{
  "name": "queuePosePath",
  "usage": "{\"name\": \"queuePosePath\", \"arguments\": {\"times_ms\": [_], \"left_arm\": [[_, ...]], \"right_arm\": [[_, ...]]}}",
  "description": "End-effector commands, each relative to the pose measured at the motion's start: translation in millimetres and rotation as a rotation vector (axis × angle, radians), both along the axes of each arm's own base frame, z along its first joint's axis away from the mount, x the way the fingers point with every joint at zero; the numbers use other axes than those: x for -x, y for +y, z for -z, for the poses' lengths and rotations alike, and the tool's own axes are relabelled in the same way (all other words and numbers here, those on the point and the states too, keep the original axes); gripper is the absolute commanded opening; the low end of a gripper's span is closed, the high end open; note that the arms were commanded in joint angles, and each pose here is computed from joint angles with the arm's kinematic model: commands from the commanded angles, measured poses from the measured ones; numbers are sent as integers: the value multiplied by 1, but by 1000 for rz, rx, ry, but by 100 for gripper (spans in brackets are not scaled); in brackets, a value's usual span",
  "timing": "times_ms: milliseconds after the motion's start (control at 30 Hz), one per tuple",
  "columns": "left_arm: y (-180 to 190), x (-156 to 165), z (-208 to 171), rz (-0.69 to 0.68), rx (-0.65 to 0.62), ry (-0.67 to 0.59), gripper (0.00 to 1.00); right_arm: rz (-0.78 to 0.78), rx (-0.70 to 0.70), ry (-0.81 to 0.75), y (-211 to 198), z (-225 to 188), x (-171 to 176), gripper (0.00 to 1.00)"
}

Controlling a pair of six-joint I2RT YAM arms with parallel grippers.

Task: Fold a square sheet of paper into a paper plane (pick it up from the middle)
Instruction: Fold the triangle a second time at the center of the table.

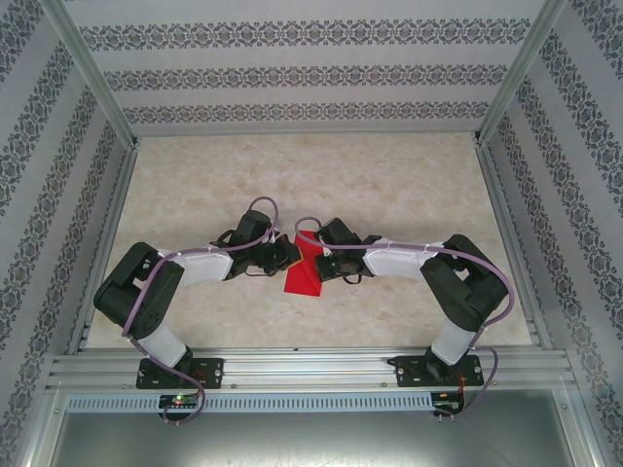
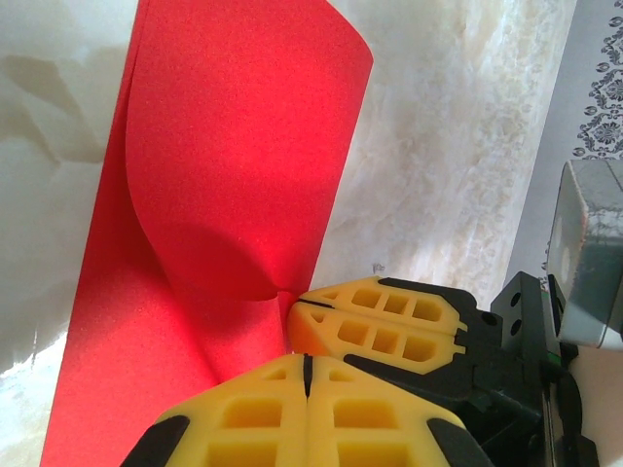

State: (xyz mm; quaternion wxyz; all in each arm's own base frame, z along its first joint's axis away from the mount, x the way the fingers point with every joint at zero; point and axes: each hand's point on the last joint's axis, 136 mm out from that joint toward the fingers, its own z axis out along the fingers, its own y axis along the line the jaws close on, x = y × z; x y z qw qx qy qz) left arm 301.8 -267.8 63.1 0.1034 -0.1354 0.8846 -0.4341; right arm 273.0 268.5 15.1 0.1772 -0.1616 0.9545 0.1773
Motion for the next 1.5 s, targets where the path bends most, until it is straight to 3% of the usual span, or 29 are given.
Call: {"name": "queuePosePath", "arguments": {"times_ms": [0,900,1267,1467], "left_arm": [[-1,-8,-14,-4,18,-51,0],[-6,-9,17,0,24,2,0],[2,-3,43,-5,-34,40,0],[15,8,70,-32,-115,122,0]], "right_arm": [[37,83,71,-23,24,12,5],[35,82,78,-21,28,12,5],[34,83,79,-20,28,12,5],[39,71,72,-18,23,10,6]]}}
